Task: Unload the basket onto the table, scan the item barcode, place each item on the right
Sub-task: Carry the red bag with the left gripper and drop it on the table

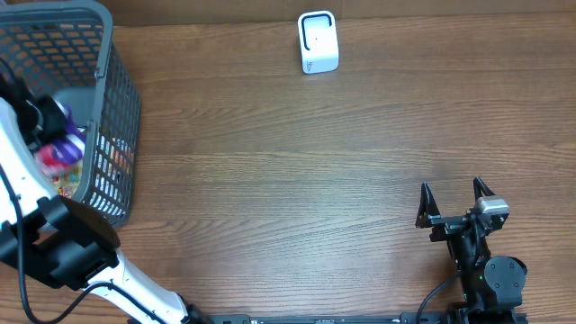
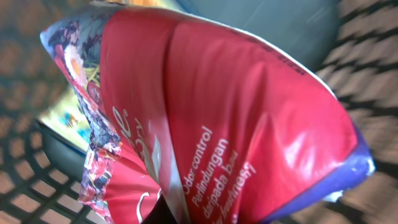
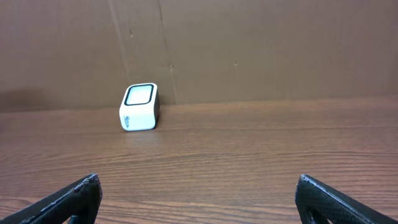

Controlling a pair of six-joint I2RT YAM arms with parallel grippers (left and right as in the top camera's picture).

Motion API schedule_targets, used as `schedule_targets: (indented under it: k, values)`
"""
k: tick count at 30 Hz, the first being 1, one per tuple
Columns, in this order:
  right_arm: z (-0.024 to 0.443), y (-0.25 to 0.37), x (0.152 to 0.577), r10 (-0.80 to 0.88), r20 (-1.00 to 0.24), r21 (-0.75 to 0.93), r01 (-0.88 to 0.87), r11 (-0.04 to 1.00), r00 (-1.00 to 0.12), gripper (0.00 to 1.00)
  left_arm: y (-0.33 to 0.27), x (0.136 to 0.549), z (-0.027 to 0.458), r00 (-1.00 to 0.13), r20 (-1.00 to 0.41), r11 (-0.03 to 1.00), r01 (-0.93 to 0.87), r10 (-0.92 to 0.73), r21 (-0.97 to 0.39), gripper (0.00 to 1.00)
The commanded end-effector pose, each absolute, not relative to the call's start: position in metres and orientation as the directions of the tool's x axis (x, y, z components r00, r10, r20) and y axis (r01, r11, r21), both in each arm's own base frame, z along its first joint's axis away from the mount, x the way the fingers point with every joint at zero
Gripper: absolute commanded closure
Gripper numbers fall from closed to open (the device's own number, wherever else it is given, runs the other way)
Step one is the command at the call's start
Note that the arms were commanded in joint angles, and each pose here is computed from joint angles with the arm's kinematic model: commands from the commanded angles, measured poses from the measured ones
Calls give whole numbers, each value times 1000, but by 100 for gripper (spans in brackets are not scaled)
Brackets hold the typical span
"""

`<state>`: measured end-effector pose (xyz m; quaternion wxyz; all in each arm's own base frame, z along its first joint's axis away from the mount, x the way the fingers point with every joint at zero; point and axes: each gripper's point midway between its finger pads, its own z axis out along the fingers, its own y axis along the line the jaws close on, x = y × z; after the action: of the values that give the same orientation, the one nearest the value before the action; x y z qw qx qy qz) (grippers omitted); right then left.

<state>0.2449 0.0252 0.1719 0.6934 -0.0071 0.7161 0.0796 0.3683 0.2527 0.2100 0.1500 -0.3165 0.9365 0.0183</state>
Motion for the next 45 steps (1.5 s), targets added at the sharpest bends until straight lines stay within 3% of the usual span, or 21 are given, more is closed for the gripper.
schedule_targets:
  k: [1, 5, 10, 19, 26, 30, 37, 43, 44, 45]
  values:
    - [170, 25, 245, 97, -995, 100, -120, 988, -33, 0, 240, 386, 277, -693, -442, 813, -554, -569, -179, 96]
    - [170, 25, 245, 97, -995, 100, -120, 988, -33, 0, 211, 392, 348, -629, -579, 853, -430, -519, -296, 96]
    - [170, 25, 245, 97, -995, 100, -120, 988, -33, 0, 138, 385, 429, -563, -706, 892, -146, -430, -427, 96]
    - [170, 25, 245, 97, -995, 100, -120, 988, -33, 0, -18, 364, 473, -599, -778, 883, 241, -191, -402, 96]
    - [170, 25, 245, 97, -995, 100, -120, 988, -33, 0, -136, 356, 387, -829, -553, 847, 349, 81, -400, 96]
    - [170, 25, 245, 97, -995, 100, -120, 988, -33, 0, -183, 370, 317, -894, -406, 900, 324, 191, -291, 96]
    - [170, 25, 245, 97, -995, 100, -120, 988, -33, 0, -203, 388, 189, -972, -129, 979, 201, 197, -20, 96]
    - [170, 25, 245, 97, -995, 100, -120, 988, -33, 0, -215, 390, 104, -973, 58, 973, 228, 225, 44, 96]
    - [170, 25, 245, 97, -995, 100, -120, 988, -33, 0, -215, 389, 93, -971, 83, 972, 228, 224, 50, 86]
    - [170, 25, 245, 97, -995, 100, -120, 988, -33, 0, -214, 388, 84, -969, 106, 972, 230, 223, 56, 64]
